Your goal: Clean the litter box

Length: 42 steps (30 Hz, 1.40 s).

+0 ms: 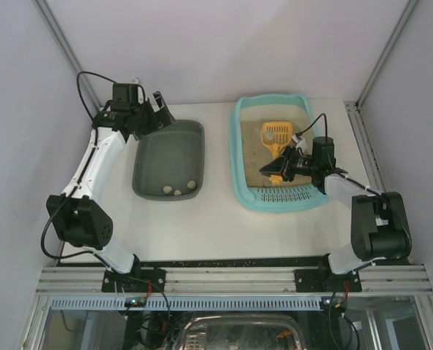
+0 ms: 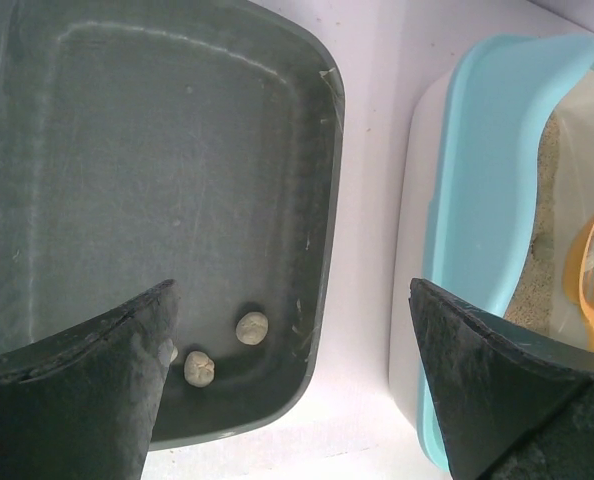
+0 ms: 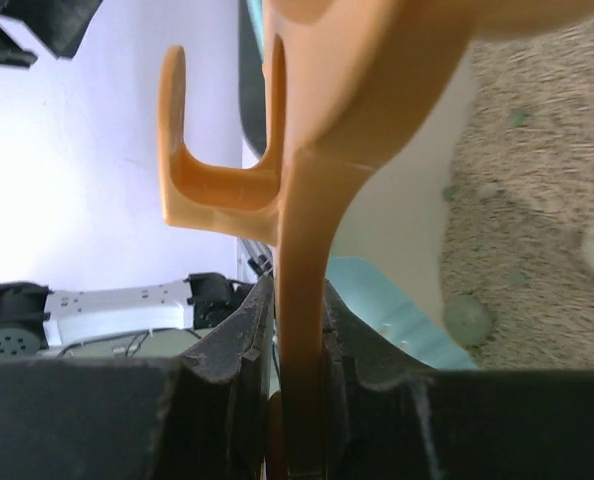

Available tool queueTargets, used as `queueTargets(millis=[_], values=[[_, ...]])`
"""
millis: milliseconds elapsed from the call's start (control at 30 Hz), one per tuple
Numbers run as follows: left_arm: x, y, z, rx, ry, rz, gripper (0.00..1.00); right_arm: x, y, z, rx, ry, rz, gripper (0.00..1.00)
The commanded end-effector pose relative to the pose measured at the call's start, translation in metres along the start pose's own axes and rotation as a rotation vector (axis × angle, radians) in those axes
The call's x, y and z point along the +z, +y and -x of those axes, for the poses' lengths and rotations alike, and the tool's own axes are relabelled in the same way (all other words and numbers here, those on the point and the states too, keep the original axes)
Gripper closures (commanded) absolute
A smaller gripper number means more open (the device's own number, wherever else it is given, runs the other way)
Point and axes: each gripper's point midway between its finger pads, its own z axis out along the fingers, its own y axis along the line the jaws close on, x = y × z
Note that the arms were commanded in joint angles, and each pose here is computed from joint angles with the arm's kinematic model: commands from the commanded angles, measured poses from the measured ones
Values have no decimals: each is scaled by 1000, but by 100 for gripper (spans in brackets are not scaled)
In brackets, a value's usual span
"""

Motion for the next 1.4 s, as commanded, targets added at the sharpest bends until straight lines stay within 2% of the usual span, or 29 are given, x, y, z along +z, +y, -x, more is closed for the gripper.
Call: queueTargets(millis=[0, 67, 133, 267, 367, 433, 500, 633, 733, 867, 967, 1033, 1100, 1233, 1367], values=[[-19, -11, 16, -1, -70, -54, 0, -14, 24, 21, -82, -92, 79, 100], [-20, -11, 17, -2, -73, -55, 0, -10, 25, 18, -52, -59, 100, 100], [-20, -11, 17, -4, -73, -60, 0, 4, 29, -4, -115, 32, 58, 100], [-23, -9, 20, -9, -85, -56, 0, -23, 25, 24, -9, -118, 160, 100], [-24, -8, 22, -16, -93, -56, 0, 5, 27, -9, -94, 36, 67, 100], [-23, -7, 22, -20, -91, -56, 0, -2, 33, 1, -125, -17, 84, 100], [-24, -6, 22, -24, -91, -57, 0, -15, 28, 20, -51, -97, 132, 100], [-23, -6, 22, -27, -89, -61, 0, 0, 37, 1, -126, 3, 89, 100], [-23, -4, 23, -32, -94, -55, 0, -26, 33, 29, -31, -119, 160, 100], [-26, -1, 28, -37, -111, -47, 0, -5, 37, 6, -109, 2, 66, 100], [-29, 4, 34, -46, -131, -46, 0, -18, 33, 23, -29, -94, 132, 100], [-32, 13, 41, -80, -160, -45, 0, -9, 33, 15, 1, -49, 130, 100], [-33, 23, 49, -140, -198, -62, 0, -1, 42, 3, -38, 0, 133, 100], [-32, 38, 61, -253, -222, -139, 0, -17, 38, 20, -30, -93, 120, 100], [-3, 55, 53, -290, -230, -67, 1, -7, 51, 4, -71, -30, 99, 100]])
